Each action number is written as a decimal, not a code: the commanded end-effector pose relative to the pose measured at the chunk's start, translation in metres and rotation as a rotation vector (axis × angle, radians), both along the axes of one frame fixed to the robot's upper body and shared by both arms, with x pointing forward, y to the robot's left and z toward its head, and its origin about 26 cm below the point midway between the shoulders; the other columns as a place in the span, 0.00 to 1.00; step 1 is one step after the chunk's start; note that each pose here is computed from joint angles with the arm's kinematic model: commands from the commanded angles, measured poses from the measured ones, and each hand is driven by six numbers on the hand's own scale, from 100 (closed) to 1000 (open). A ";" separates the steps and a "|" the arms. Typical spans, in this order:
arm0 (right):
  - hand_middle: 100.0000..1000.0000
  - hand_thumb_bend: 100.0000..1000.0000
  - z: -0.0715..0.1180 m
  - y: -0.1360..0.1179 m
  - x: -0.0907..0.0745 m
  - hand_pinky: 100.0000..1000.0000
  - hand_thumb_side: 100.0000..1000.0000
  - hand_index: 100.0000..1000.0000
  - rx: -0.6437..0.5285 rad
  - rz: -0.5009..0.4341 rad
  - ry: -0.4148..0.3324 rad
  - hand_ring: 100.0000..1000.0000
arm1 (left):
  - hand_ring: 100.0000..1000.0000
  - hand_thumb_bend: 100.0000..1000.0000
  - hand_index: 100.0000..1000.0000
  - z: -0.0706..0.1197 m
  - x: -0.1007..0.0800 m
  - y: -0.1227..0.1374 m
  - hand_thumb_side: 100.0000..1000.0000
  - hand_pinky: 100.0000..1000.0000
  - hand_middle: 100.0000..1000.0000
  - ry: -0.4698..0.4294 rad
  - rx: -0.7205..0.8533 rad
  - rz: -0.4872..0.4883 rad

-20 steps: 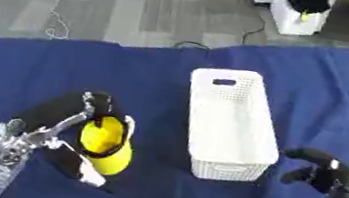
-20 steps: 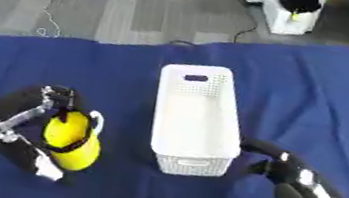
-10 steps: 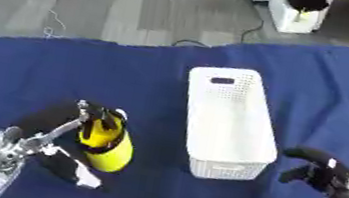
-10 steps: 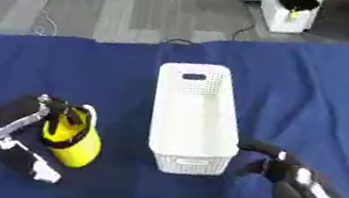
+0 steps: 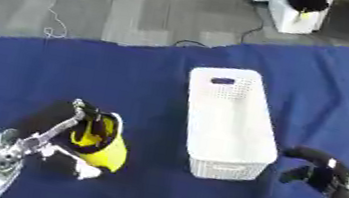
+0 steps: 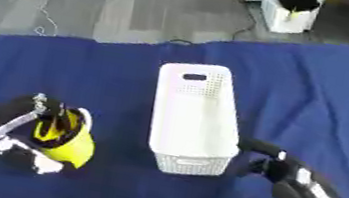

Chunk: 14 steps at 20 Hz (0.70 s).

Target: Pick up objects on the table and place them in the box.

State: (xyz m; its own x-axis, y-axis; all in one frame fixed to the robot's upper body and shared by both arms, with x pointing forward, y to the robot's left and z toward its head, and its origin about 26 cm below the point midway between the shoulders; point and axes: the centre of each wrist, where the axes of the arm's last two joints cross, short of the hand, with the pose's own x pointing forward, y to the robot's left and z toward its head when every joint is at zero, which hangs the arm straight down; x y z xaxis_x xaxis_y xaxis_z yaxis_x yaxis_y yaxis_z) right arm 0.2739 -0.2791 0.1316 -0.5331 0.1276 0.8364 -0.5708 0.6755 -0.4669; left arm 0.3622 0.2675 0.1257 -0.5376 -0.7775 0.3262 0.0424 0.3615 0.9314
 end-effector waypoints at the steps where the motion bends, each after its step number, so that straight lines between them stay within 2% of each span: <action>1: 0.86 0.44 0.006 0.000 -0.001 0.80 0.78 0.93 -0.008 0.001 -0.022 0.67 | 0.02 0.50 0.33 0.004 0.000 0.007 0.11 0.00 0.21 -0.029 -0.047 0.041; 5: 0.86 0.44 0.006 0.000 -0.001 0.80 0.78 0.93 -0.008 0.000 -0.022 0.67 | 0.00 0.51 0.29 0.004 0.001 0.008 0.09 0.00 0.17 -0.065 -0.096 0.099; 6: 0.86 0.44 0.006 0.000 -0.001 0.80 0.78 0.93 -0.007 0.000 -0.022 0.67 | 0.00 0.55 0.29 0.004 0.001 0.008 0.07 0.00 0.16 -0.071 -0.100 0.105; 7: 0.86 0.44 0.006 0.000 -0.001 0.80 0.78 0.93 -0.007 0.000 -0.021 0.67 | 0.00 0.53 0.29 0.004 0.001 0.008 0.08 0.00 0.16 -0.079 -0.103 0.110; 8: 0.86 0.44 0.006 0.000 -0.002 0.80 0.79 0.93 -0.008 0.000 -0.021 0.67 | 0.00 0.65 0.28 0.004 0.000 0.008 0.03 0.00 0.16 -0.086 -0.105 0.112; 14: 0.86 0.44 0.006 -0.001 -0.002 0.80 0.79 0.93 -0.009 -0.001 -0.020 0.67 | 0.00 0.75 0.28 0.012 -0.001 0.005 0.00 0.00 0.16 -0.140 -0.132 0.113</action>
